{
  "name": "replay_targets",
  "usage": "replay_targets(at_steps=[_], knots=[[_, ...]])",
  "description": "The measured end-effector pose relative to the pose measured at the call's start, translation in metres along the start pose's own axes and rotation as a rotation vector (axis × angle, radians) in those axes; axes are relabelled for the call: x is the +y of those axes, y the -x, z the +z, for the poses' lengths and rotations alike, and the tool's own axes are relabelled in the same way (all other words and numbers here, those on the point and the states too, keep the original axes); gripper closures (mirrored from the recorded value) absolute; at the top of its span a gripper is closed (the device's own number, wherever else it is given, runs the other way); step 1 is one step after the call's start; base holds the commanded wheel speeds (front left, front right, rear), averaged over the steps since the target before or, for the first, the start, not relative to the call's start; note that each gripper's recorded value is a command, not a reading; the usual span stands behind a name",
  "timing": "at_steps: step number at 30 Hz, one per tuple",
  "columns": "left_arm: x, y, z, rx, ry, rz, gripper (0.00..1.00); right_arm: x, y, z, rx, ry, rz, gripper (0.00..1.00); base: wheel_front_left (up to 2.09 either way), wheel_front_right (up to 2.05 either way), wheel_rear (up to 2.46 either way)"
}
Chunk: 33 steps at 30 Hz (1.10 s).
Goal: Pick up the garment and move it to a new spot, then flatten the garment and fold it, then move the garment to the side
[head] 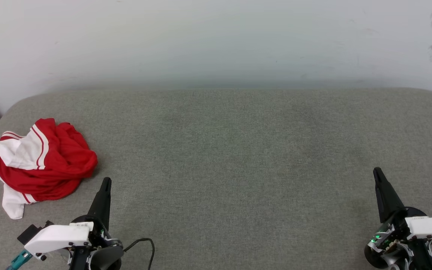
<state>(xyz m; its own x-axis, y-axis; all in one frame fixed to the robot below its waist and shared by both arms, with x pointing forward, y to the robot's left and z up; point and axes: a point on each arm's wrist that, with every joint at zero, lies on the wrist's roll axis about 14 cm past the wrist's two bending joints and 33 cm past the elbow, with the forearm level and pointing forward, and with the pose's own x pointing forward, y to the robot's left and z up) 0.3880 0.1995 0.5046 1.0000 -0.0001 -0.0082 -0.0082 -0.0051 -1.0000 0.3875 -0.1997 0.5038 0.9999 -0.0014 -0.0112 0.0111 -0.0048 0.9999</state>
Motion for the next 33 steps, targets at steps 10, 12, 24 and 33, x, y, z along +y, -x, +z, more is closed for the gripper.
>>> replay_targets(at_steps=[10,12,24,33], knots=[[0.000,0.000,0.000,0.000,0.000,0.000,1.00,0.000,0.000,0.000,0.000,0.000,0.000,1.00,0.00,0.00,0.00],[0.000,0.000,0.000,0.000,0.000,0.000,1.00,0.000,0.000,0.000,0.000,0.000,0.000,1.00,0.00,0.00,0.00],[0.008,0.003,-0.001,0.001,0.004,0.024,0.00,-0.009,0.004,0.000,-0.001,-0.003,-0.027,0.00,0.00,0.00,0.00],[0.019,0.010,0.001,-0.025,-0.016,0.056,0.00,-0.026,0.014,0.004,-0.032,0.024,-0.076,0.00,0.00,0.00,0.00]])
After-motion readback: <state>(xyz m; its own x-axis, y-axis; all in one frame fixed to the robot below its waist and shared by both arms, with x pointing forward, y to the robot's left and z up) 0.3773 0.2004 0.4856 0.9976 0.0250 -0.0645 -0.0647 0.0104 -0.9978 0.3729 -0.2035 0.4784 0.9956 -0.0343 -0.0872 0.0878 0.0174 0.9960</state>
